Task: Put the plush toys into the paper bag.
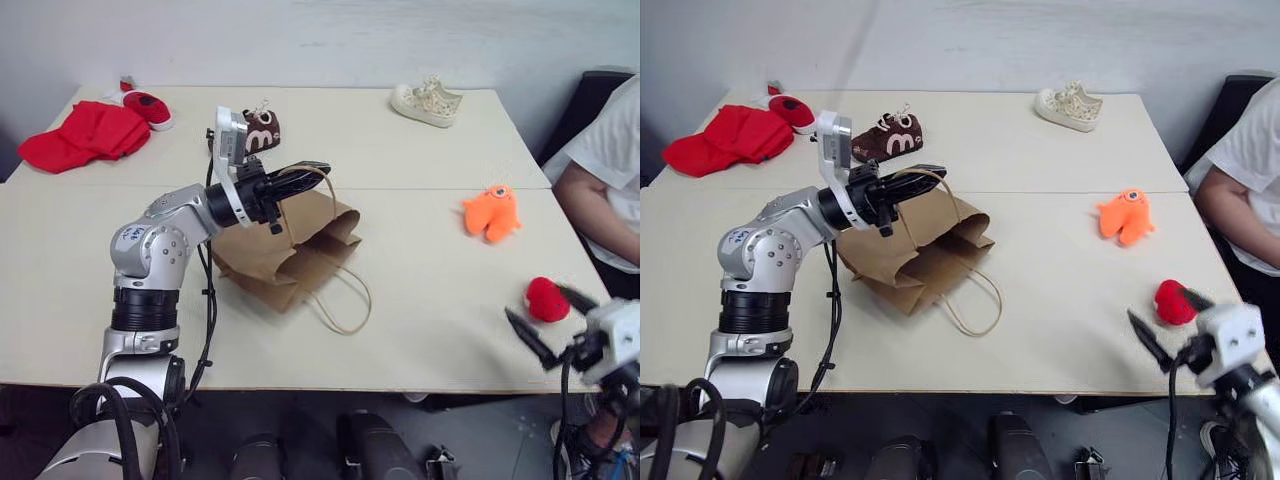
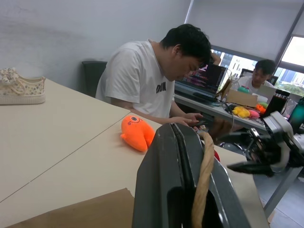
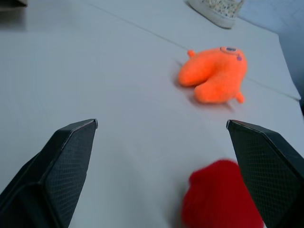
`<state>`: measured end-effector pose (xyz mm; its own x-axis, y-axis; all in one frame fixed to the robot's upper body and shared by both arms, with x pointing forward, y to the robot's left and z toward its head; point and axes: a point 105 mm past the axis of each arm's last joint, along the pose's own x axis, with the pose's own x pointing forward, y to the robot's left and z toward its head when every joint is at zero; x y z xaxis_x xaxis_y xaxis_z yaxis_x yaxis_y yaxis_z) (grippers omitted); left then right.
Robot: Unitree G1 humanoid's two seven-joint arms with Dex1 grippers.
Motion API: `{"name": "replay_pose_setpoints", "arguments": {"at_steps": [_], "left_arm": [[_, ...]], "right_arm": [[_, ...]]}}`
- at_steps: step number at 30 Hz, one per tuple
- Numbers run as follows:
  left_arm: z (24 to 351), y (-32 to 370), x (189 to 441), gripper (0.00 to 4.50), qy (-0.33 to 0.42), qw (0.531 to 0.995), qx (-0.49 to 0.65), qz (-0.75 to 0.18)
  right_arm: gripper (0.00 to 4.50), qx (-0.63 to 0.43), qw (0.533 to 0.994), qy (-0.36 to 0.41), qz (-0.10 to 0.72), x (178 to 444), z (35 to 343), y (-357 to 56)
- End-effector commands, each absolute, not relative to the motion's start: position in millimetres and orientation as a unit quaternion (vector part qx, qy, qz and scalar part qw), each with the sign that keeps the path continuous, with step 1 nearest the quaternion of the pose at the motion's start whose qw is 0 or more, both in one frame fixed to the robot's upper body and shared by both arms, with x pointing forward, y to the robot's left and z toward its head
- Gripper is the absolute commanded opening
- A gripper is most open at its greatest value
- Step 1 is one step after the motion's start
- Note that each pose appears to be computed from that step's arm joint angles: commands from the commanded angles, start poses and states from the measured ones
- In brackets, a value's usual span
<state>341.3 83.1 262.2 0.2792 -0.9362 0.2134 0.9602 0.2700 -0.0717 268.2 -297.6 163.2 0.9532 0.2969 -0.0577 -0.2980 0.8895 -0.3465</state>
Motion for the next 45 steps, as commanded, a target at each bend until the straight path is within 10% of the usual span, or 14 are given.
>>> {"name": "replay_pose_setpoints", "arguments": {"at_steps": [1,8,15,22,31,39,45], "left_arm": [[274,83,336,0.0,-0.089,0.789,-0.076,-0.603],[274,79,337,0.0,-0.09,0.79,-0.076,-0.601],[273,76,337,0.0,-0.09,0.791,-0.073,-0.601],[275,75,337,0.0,-0.097,0.792,-0.07,-0.599],[278,76,340,0.0,-0.101,0.788,-0.076,-0.602],[281,83,343,0.0,-0.094,0.782,-0.112,-0.606],[282,76,340,0.0,-0.087,0.765,-0.128,-0.625]], "right_arm": [[4.47,-0.157,0.978,0.042,0.127,307,172,-304],[4.47,-0.111,0.987,0.104,0.044,407,184,-316],[4.47,-0.116,0.977,0.178,-0.027,433,170,-332],[2.58,-0.114,0.978,0.174,-0.022,436,172,-330],[0.19,-0.108,0.98,0.121,0.118,426,193,-316],[0.14,-0.142,0.863,0.052,0.482,343,226,-187],[0.14,-0.135,0.831,0.073,0.535,309,201,-99]]}}
